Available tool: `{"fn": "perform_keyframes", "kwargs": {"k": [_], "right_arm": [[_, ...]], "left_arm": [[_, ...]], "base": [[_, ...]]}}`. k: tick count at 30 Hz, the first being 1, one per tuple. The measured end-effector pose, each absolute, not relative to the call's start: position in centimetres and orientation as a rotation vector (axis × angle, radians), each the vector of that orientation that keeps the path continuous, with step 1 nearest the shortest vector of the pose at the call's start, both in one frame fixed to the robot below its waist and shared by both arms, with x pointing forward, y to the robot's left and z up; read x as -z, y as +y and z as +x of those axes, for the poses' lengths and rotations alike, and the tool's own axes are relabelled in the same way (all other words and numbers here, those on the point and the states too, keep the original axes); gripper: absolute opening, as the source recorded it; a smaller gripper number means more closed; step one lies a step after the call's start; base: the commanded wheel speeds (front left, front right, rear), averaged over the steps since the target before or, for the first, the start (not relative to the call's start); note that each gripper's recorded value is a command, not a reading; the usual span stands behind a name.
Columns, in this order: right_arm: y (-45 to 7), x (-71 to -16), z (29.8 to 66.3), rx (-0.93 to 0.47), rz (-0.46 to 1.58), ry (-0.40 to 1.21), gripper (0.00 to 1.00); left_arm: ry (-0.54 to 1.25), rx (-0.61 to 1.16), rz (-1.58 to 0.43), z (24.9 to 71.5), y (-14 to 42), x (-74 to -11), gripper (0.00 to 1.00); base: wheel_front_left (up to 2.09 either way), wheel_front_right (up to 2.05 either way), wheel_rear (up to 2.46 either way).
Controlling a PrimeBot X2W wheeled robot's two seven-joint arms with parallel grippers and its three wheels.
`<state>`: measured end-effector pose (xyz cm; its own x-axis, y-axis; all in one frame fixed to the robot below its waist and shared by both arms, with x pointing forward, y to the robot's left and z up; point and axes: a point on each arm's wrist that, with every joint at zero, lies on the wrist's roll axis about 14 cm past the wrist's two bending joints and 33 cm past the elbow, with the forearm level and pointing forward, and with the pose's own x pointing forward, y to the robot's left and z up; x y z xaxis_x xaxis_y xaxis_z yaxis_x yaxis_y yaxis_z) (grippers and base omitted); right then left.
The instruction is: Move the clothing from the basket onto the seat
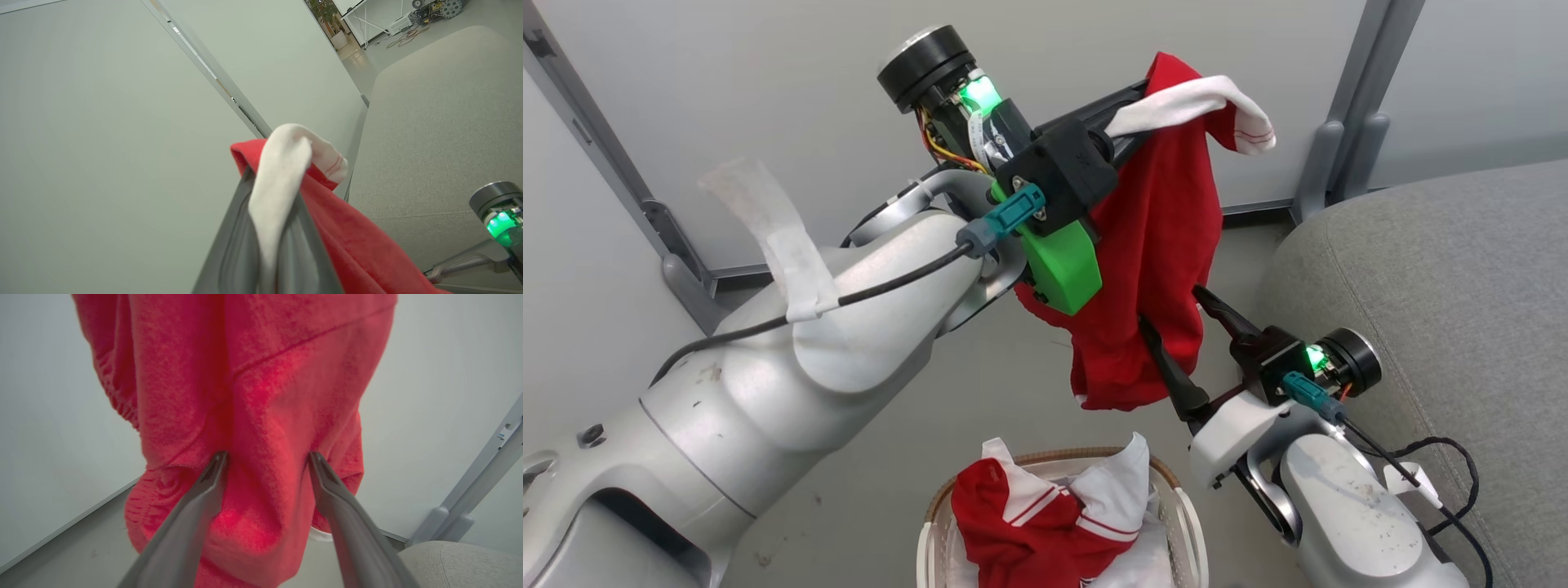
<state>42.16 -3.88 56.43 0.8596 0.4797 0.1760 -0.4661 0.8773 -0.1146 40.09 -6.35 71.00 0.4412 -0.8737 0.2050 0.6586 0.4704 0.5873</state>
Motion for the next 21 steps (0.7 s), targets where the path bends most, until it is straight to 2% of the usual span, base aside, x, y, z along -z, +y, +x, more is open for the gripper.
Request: {"fn": "perform_keyframes", "kwargs": {"k": [6, 7, 8, 9, 12, 13, 21], "right_arm": [[-2.3, -55.4, 42.2, -0.546, -0.09, -0.159, 1.0], [-2.1, -55.2, 42.2, -0.555, -0.092, -0.153, 0.88], [-1.8, -55.2, 42.3, -0.562, -0.094, -0.148, 0.56], [-1.6, -55.2, 42.3, -0.567, -0.094, -0.148, 0.39], [-1.1, -55.5, 42.5, -0.584, -0.097, -0.148, 0.05], [-0.9, -55.5, 42.5, -0.588, -0.095, -0.149, 0.0], [-0.5, -56.4, 42.4, -0.601, -0.084, -0.171, 0.0]], "left_arm": [[-0.548, 1.032, 0.448, 38.3, -6.9, -71.4, 0.0], [-0.552, 1.034, 0.445, 38.1, -7.0, -71.5, 0.0], [-0.553, 1.036, 0.443, 38.0, -7.0, -71.5, 0.0], [-0.555, 1.038, 0.443, 37.8, -7.0, -71.6, 0.0], [-0.557, 1.039, 0.431, 37.6, -6.8, -71.8, 0.0], [-0.556, 1.037, 0.428, 37.6, -6.8, -71.8, 0.0], [-0.468, 0.972, 0.32, 38.9, -4.8, -69.8, 0.0]], "base": [[0.0, 0.0, 0.0], [0.0, 0.0, 0.0], [0.0, 0.0, 0.0], [0.0, 0.0, 0.0], [0.0, 0.0, 0.0], [0.0, 0.0, 0.0], [0.0, 0.0, 0.0]]}}
